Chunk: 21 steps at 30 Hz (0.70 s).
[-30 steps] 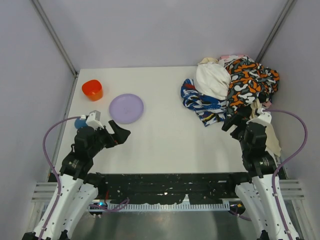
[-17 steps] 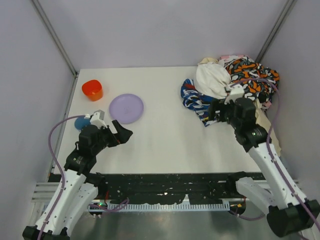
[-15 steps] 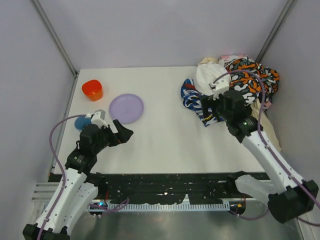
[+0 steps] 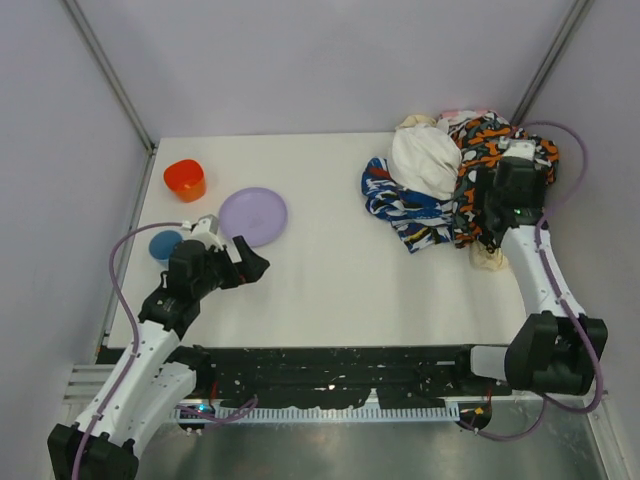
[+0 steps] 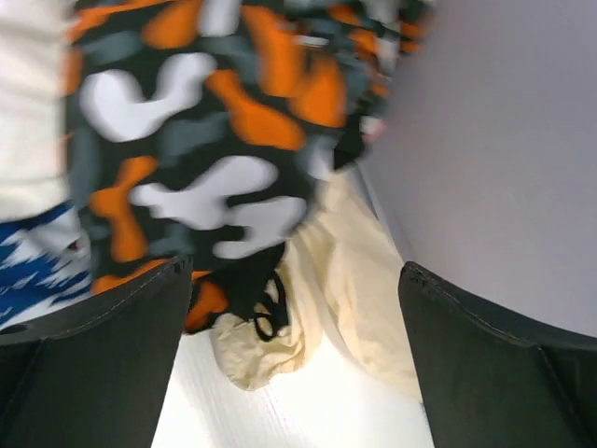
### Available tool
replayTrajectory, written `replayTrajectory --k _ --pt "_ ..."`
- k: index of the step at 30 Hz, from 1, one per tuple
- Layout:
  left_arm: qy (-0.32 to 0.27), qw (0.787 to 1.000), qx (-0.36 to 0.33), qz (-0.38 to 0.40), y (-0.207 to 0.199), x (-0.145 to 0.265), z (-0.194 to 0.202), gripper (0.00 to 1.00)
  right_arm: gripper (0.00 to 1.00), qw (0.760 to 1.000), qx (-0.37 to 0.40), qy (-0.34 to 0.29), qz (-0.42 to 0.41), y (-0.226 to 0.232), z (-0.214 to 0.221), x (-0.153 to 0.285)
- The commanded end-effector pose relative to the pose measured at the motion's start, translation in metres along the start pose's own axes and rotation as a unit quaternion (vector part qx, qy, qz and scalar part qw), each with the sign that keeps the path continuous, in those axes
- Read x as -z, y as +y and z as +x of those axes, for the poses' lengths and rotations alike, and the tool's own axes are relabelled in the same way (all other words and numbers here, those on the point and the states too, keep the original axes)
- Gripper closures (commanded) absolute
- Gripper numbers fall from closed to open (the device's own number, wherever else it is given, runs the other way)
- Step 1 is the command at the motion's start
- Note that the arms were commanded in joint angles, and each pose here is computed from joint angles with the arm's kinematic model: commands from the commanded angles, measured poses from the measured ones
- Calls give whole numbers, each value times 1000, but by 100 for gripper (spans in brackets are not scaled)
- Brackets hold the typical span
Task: Pick out a specific cloth from the pile
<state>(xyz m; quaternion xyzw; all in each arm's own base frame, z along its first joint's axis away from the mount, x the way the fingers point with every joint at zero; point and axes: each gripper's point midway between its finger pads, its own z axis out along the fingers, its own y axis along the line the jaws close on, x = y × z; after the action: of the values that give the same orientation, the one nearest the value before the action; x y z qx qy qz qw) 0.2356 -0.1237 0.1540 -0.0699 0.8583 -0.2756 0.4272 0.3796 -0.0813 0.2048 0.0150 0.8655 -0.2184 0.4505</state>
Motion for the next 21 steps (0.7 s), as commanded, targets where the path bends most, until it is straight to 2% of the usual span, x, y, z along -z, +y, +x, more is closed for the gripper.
replayTrajectory --k 1,3,5,6,10,12,15,17,18,19,20,21 --pt "-26 999 -22 23 -11 -2 -17 0 5 959 -261 -25 106 -62 17 8" --pt "-25 999 -21 19 -10 -3 -16 0 5 938 -330 8 104 -65 57 -4" --pt "-24 999 -21 18 -9 -3 -15 0 5 913 -402 28 67 -60 78 -19" --pt "-24 999 -21 18 -9 -3 -15 0 5 901 -433 27 21 -51 78 -24" --pt "-26 999 -21 17 -8 -3 -15 0 0 881 -467 13 -77 -20 68 -54" --pt "-25 999 -20 19 -8 -3 -14 0 5 869 -481 31 -116 -4 66 -66" --pt "-25 999 -18 19 -8 -3 -13 0 7 852 -498 27 -159 8 53 -81" --pt "-24 999 -18 23 -10 -3 -13 0 10 851 -497 22 -167 11 49 -94" --pt "-24 999 -17 24 -10 -3 -12 0 14 852 -495 27 -168 13 51 -103" --pt "-23 999 -16 25 -11 -2 -12 0 26 854 -488 40 -174 18 54 -106" --pt "-22 999 -15 26 -11 -2 -12 0 32 853 -486 43 -186 21 49 -110" --pt "-23 999 -14 25 -10 -2 -12 0 45 848 -480 44 -223 31 43 -107"
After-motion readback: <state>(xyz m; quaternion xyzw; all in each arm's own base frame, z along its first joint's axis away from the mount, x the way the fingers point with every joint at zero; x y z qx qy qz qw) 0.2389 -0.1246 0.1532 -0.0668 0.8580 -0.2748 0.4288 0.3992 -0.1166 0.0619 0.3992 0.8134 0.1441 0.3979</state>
